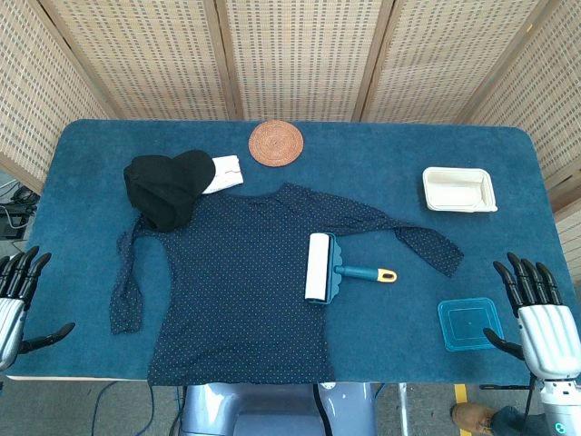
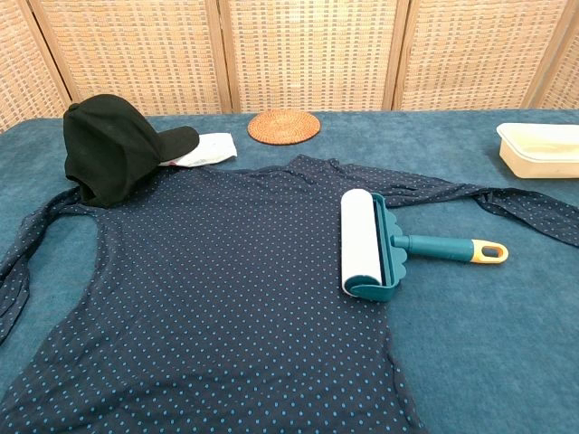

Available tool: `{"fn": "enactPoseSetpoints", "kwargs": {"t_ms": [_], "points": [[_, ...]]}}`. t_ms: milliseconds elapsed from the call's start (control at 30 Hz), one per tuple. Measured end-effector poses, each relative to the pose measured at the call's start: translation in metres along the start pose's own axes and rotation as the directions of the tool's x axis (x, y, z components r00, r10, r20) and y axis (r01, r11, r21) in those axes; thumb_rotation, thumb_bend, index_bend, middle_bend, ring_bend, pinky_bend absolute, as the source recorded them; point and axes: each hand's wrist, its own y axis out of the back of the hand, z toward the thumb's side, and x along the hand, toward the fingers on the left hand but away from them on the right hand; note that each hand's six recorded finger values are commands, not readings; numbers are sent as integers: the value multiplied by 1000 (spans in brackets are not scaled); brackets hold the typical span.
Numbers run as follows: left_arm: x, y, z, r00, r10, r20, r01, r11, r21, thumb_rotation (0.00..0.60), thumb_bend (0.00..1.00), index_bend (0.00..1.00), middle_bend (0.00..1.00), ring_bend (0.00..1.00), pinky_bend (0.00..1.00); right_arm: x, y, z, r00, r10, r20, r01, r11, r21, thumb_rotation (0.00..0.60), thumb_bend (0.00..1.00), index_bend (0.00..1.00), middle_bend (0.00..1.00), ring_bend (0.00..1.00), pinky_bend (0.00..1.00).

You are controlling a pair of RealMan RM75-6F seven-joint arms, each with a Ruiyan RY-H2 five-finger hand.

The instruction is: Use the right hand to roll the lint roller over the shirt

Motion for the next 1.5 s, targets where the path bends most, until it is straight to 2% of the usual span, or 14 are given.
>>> {"fn": "enactPoseSetpoints", "kwargs": {"t_ms": [267,333,367,400,433,467,500,567,667,900,1100,1267,1367,1500], "points": [[1,0,-1,1000,1,-2,-1,1000,-4,600,0,0,0,0,0,-1,-1,1,1000,-7,-14,7,1000,-19,600,0,0,18,3,0],[2,1,-2,1000,2,-7,-2,1000,-6,600,0,0,0,0,0,-6,-5,2,1000,5,-15,-5,1000,-15,600,0,0,159,125,0],[3,0,-2,1000,1,-10,-1,1000,-6,600,0,0,0,0,0,-9,-6,3,1000,8,-17,-8,1000,-9,600,0,0,311,287,34],[4,0,-2,1000,0,-12,0,1000,-7,600,0,0,0,0,0,-16,-6,4,1000,11,-22,-11,1000,5,600,0,0,423,416,110],[6,0,-3,1000,-4,-15,4,1000,-8,600,0,0,0,0,0,-21,-7,6,999,14,-29,-13,1000,16,600,0,0,573,593,315],[7,-1,-3,1000,-7,-17,7,1000,-9,600,0,0,0,0,0,-28,-7,9,999,19,-37,-18,999,27,600,0,0,657,693,495],[8,-2,-3,1000,-11,-19,10,1000,-9,600,0,0,0,0,0,-37,-8,12,998,30,-47,-28,999,40,600,0,0,762,818,792],[10,-3,-4,1000,-18,-24,18,1000,-9,600,0,0,0,0,0,-51,-11,18,996,58,-61,-54,997,61,600,0,0,850,939,990],[13,-5,-6,999,-26,-37,26,1000,-8,600,0,0,0,0,0,-77,-19,30,988,130,-80,-124,989,83,600,0,0,899,995,1000],[20,-9,-13,996,-41,-76,41,999,-3,600,0,0,0,0,0,-135,-43,57,943,330,-45,-326,942,79,600,0,17,987,1000,1000],[27,-16,-14,994,-64,-90,65,998,5,600,0,0,0,0,0,-170,-66,93,898,439,21,-440,898,12,600,26,270,1000,1000,1000],[31,-21,-13,992,-80,-92,81,997,9,600,0,0,0,0,0,-185,-93,139,854,518,46,-519,855,1,600,185,440,1000,1000,1000],[32,-22,-13,992,-80,-94,82,997,10,600,0,0,0,0,0,-186,-109,166,841,538,58,-540,842,11,600,217,455,1000,1000,1000],[32,-22,-12,992,-84,-92,85,996,7,600,0,0,0,0,0,-182,-131,177,826,557,86,-562,827,35,600,261,443,1000,1000,1000]]}}
